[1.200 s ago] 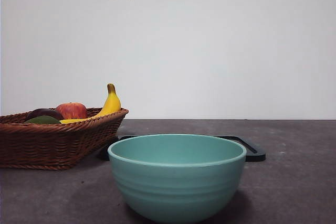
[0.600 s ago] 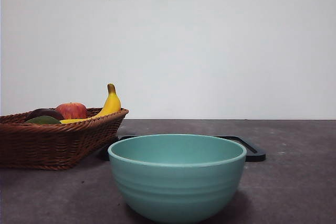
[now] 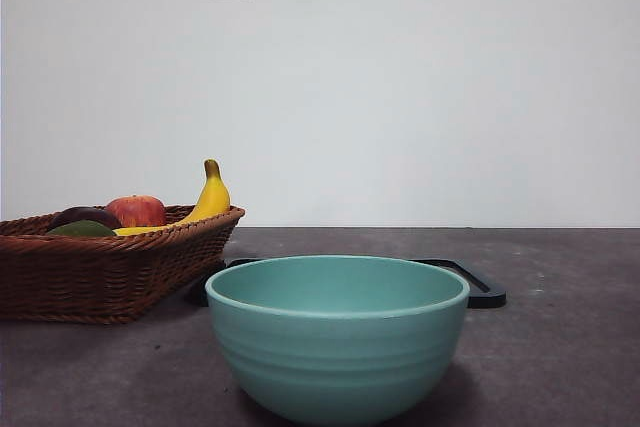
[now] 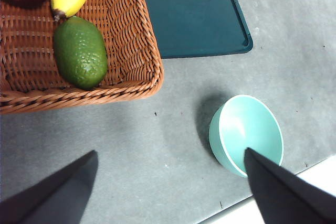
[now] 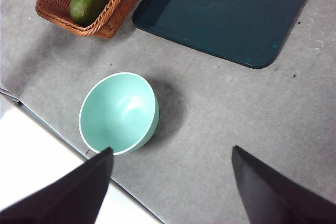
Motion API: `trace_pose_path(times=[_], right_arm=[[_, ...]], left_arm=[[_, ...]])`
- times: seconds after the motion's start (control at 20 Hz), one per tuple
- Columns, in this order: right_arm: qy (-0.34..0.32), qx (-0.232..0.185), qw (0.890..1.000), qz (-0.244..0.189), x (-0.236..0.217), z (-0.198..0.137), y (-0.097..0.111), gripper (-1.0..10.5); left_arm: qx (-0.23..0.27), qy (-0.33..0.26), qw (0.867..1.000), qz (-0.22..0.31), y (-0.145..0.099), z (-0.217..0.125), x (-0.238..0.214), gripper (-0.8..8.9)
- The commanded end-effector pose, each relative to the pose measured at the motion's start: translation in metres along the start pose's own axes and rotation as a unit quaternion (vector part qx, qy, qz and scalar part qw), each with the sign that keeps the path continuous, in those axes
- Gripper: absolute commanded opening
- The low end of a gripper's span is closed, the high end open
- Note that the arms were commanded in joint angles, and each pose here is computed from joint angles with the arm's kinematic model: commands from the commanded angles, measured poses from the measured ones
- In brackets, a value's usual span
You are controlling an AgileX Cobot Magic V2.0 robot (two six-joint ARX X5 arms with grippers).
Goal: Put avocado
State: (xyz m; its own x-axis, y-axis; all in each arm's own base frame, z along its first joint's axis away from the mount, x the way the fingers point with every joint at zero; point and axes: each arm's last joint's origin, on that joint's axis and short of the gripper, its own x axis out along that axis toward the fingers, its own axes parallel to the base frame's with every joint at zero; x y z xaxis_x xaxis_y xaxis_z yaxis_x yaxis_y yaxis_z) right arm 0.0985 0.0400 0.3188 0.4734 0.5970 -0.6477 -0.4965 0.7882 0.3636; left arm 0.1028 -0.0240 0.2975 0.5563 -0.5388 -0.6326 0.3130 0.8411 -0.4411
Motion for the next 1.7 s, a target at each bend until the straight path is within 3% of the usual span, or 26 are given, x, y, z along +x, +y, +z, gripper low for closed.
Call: trace_pose_path(times=[0.05, 0.45, 0.9, 1.45, 1.5, 1.7], right_arm=[[-0.006, -0.004, 1.0, 0.002, -0.002, 0.004, 0.002, 3.8], [-0.006, -0.003, 1.0, 0.002, -0.002, 0.004, 0.002, 3.8], [-0.006, 0.004, 1.0, 0.002, -0.002, 0.004, 0.002, 3.8], [-0.006, 0.004, 1.0, 0.002, -0.002, 0.004, 0.002, 3.7], [-0.006, 0.004, 1.0, 0.002, -0.002, 0.004, 0.002, 3.7], [-0.006, 0.003, 1.0, 0.002, -0.002, 0.004, 0.002, 3.7]], left_arm=[[0.017, -0.016, 1.0, 0.002, -0.002, 0.007, -0.002, 4.66], [0.019, -0.027, 0.998, 0.046, 0.007, 0.047, 0.029, 4.58], [0.061, 0.058, 0.985, 0.152, 0.017, 0.097, 0.11, 4.54], [0.074, 0.164, 0.964, 0.196, 0.043, 0.09, 0.206, 4.31], [0.074, 0.168, 0.963, 0.199, 0.045, 0.089, 0.209, 4.22], [0.071, 0.178, 0.961, 0.202, 0.047, 0.087, 0.213, 2.18]])
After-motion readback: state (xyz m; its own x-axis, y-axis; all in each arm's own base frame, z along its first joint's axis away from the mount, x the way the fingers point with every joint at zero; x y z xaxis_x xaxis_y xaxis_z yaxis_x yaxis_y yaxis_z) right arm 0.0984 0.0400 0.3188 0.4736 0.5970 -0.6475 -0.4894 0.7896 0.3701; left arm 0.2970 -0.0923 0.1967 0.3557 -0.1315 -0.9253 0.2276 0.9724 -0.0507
